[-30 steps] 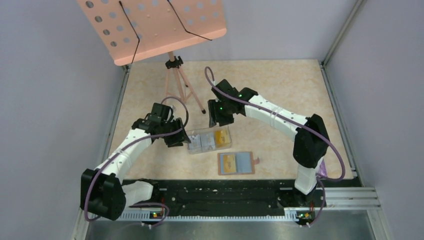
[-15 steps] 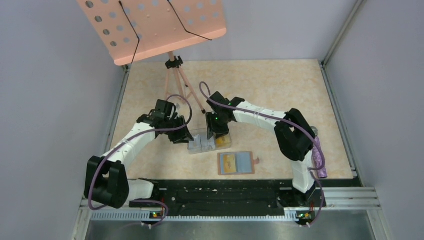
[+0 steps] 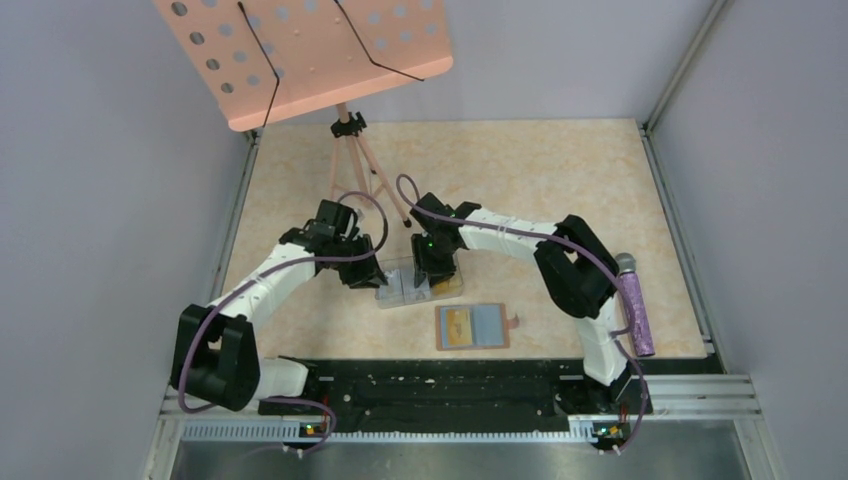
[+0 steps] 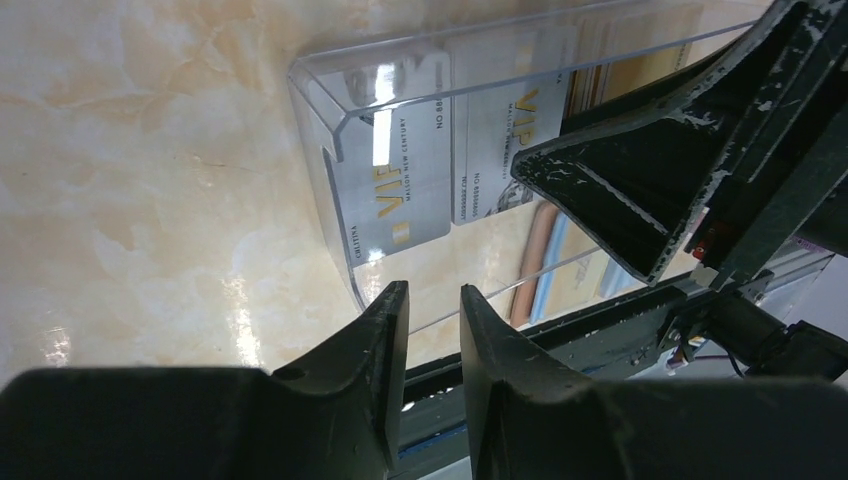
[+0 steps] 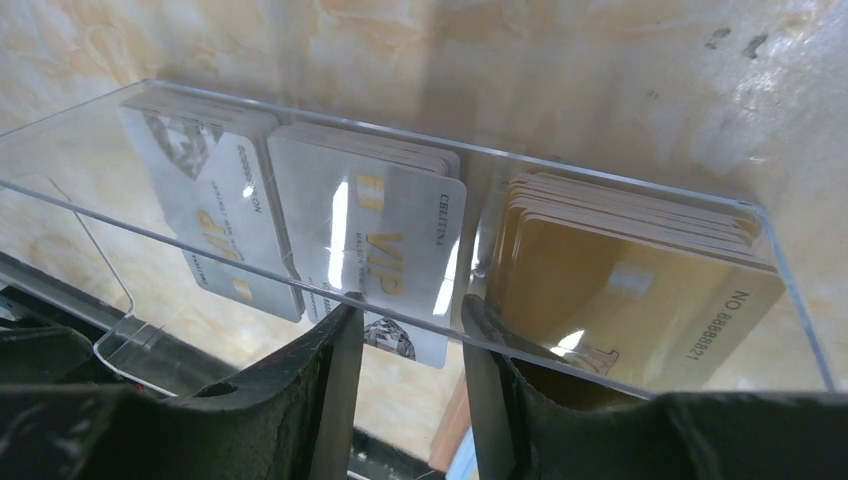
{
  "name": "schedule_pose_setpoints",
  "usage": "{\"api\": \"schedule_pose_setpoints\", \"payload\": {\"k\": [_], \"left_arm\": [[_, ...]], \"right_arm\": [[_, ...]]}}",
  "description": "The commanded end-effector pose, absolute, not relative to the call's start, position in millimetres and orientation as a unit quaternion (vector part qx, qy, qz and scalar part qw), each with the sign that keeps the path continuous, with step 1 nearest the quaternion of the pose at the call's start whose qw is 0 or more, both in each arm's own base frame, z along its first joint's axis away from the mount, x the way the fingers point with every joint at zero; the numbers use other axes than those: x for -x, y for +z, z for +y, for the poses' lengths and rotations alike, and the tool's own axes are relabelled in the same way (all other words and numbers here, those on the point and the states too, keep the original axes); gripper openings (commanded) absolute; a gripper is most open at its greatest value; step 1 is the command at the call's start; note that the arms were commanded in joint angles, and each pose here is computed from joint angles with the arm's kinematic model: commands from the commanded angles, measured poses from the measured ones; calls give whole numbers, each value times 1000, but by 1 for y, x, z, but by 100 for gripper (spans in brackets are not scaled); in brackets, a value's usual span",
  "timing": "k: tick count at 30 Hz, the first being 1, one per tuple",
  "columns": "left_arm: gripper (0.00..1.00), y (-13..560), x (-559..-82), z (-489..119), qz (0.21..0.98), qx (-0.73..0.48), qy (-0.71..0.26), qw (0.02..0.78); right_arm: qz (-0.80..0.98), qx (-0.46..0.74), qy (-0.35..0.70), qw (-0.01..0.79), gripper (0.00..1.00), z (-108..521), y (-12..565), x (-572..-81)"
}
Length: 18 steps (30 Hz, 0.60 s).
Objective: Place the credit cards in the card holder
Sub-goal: Pick up the credit card from the storage box.
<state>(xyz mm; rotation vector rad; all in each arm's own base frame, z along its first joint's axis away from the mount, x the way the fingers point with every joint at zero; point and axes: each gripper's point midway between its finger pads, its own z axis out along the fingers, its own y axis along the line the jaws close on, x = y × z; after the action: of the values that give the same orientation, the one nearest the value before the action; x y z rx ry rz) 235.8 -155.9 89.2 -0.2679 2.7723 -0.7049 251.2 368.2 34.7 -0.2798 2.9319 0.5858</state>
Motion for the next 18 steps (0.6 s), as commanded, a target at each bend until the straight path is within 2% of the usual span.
{"api": "schedule_pose_setpoints", "payload": {"k": [1, 5, 12, 18], "left_arm": [[29, 104, -252, -170, 949, 67, -260, 163], [23, 101, -255, -178, 951, 59, -262, 155], [19, 95, -255, -181, 954, 53, -256, 146], [17, 87, -248, -177, 958, 52, -246, 136]], "right_arm": [[976, 96, 183, 62, 41, 373, 25, -247], [977, 94, 182, 59, 38, 373, 23, -246], [975, 95, 187, 68, 2, 375, 31, -249], [974, 98, 189, 76, 0, 375, 43, -251]]}}
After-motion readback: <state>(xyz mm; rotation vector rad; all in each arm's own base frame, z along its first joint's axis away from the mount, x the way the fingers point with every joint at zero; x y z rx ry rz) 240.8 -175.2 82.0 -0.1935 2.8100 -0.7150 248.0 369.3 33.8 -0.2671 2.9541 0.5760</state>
